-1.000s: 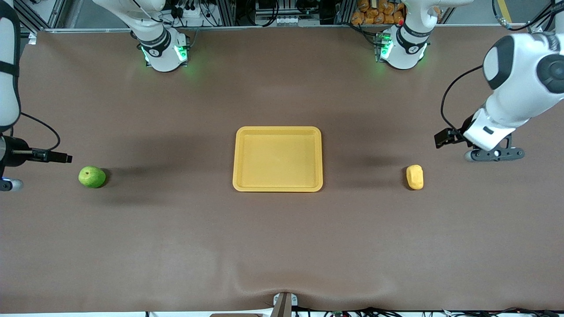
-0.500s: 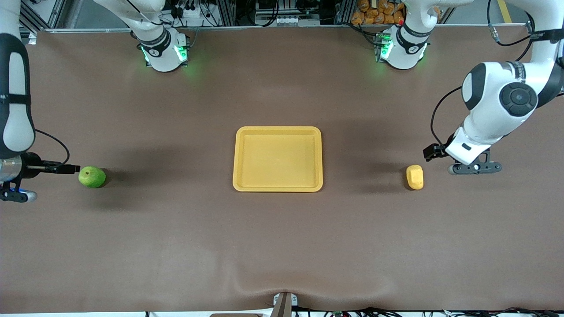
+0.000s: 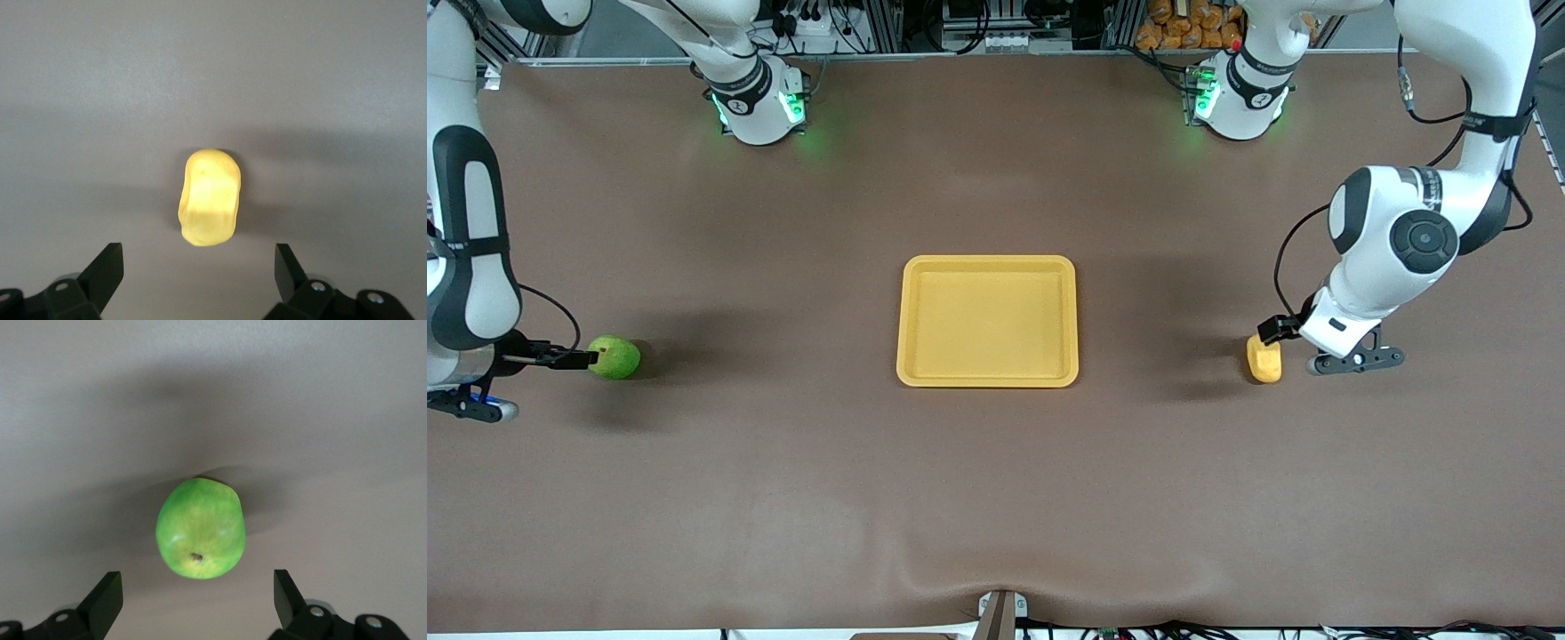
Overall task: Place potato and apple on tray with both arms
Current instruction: 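Close the right gripper on the apple while the left gripper grasps the potato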
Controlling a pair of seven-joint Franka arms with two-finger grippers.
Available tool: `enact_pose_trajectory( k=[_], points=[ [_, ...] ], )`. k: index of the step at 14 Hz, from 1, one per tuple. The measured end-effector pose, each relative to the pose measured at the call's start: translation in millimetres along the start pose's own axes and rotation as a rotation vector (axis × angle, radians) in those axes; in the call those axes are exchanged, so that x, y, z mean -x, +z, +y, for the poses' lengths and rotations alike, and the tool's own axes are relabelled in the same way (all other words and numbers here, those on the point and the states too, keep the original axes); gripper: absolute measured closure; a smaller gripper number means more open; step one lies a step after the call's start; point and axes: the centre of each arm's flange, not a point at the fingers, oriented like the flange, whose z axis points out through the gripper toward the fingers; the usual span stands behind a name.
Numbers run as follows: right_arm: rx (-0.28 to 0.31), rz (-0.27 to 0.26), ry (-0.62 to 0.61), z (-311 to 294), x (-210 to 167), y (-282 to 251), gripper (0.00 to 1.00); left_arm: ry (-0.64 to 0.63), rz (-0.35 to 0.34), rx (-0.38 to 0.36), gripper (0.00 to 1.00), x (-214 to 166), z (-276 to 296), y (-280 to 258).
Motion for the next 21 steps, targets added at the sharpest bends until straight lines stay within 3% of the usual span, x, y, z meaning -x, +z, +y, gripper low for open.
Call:
enact_pose_trajectory(
  k=[3, 6, 12, 18, 20, 21],
  points=[
    [0.0, -0.018, -0.001, 0, -4, 15, 0.0, -0.024, -0.002, 0.001, 0.0, -1, 2, 10],
    [0.005, 0.012, 0.0, 0, -6, 31, 0.0, -0.038, -0.012, 0.0, 0.0, -1, 3, 21],
    [0.005, 0.007, -0.001, -1, -3, 54, 0.0, -0.052, -0.024, -0.001, 0.0, 2, 16, 34],
    [0.014, 0.052, -0.001, 1, -6, 89, 0.0, -0.05, -0.037, -0.001, 0.0, 1, 19, 59],
    [0.014, 0.05, -0.001, 0, -6, 91, 0.19, -0.05, -0.044, -0.002, 0.03, 0, 19, 69],
    [0.013, 0.048, -0.001, 0, -6, 91, 0.19, -0.051, -0.047, -0.003, 0.03, 0, 19, 72]
  ],
)
